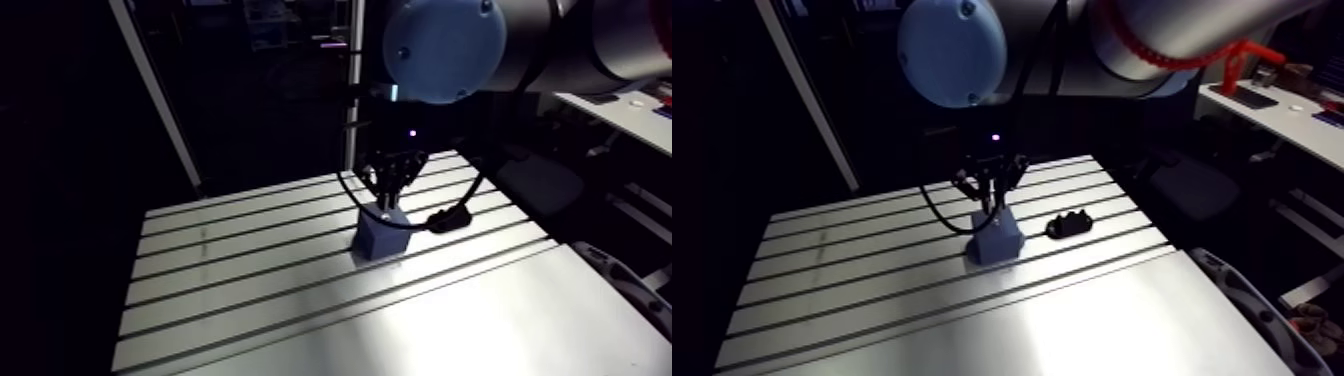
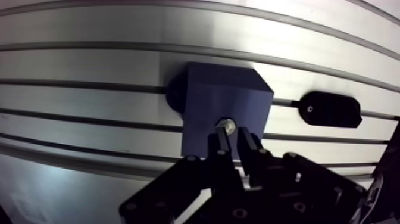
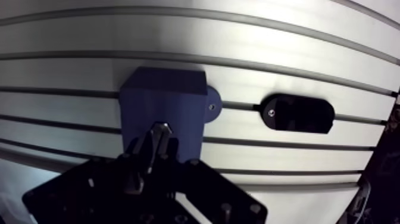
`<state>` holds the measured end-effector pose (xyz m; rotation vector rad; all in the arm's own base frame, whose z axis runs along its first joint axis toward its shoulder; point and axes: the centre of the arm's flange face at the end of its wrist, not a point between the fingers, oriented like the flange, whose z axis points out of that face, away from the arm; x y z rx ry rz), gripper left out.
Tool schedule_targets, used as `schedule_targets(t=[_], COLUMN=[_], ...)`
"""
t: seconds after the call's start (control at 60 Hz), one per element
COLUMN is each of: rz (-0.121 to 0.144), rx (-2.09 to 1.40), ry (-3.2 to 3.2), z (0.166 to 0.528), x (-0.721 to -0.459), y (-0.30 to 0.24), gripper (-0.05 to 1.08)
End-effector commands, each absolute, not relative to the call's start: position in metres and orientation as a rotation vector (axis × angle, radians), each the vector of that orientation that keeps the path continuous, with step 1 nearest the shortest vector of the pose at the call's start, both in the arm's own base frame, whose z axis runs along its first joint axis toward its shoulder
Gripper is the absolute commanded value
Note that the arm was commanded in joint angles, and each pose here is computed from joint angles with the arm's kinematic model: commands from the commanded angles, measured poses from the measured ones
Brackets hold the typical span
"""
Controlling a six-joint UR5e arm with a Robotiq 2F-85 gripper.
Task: Pick up the M10 bolt and insert it into the hex recess until seated.
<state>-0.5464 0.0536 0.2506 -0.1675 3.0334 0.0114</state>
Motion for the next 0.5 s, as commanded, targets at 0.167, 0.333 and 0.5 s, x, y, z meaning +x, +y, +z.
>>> schedule_targets(t=[0.167, 0.333, 0.5], rz=[0.089, 0.15, 0.111], rx=[-0.091, 0.029, 0.048], ry=[3.096, 3.114, 3.116], z=[0.292, 0.336, 0.388], x=[-0.543, -0.549, -0.555], y=[0.056, 0.057, 0.01], gripper=[0.0, 0.0, 0.0])
